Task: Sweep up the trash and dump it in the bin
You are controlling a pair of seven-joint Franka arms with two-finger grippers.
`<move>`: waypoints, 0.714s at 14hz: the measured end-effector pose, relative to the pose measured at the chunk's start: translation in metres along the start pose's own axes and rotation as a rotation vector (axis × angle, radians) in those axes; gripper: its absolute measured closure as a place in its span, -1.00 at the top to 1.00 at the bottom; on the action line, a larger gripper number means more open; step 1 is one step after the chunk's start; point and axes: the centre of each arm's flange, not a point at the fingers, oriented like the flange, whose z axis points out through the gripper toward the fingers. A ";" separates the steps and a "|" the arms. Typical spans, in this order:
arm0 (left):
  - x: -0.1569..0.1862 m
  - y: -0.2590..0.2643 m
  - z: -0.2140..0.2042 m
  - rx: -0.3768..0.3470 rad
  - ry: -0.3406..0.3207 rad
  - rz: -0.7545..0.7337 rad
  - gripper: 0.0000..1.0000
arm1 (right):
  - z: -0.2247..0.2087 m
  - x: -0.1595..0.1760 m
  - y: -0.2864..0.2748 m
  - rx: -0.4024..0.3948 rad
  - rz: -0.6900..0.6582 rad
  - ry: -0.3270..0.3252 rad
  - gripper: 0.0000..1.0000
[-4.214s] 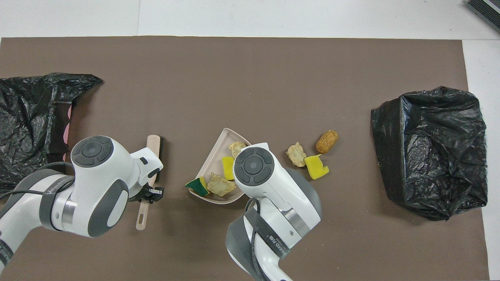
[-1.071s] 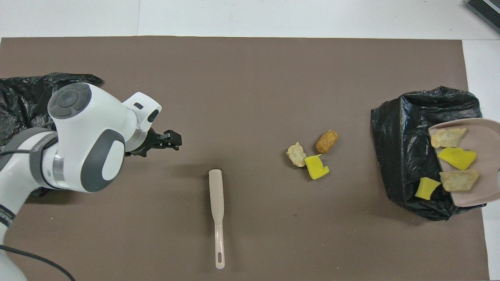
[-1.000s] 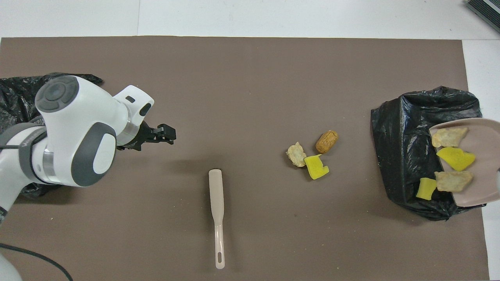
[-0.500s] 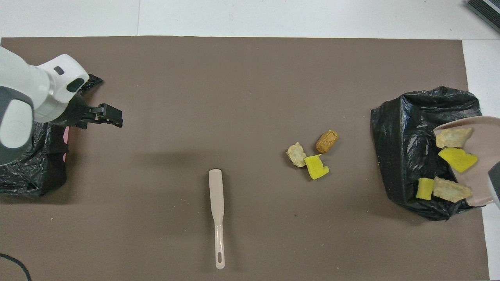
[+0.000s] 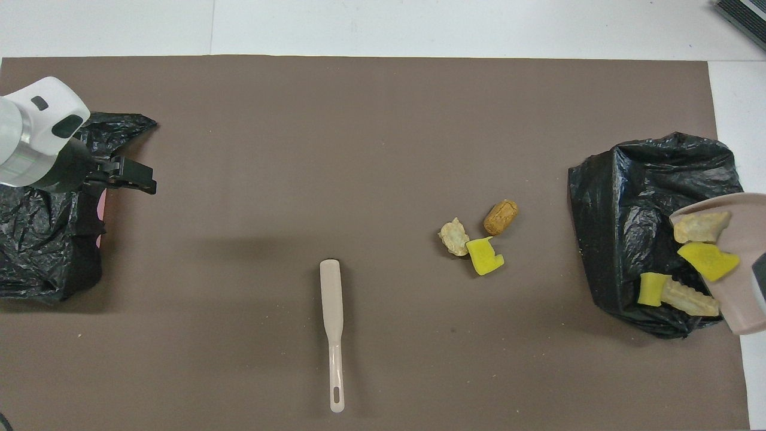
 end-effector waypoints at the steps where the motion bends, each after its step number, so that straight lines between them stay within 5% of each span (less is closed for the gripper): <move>1: -0.005 0.002 -0.012 0.005 0.003 0.005 1.00 | -0.002 -0.001 0.001 -0.004 -0.005 -0.003 -0.37; 10: -0.027 0.002 -0.039 0.021 0.016 0.036 1.00 | -0.039 0.008 0.020 -0.040 0.020 -0.129 -0.37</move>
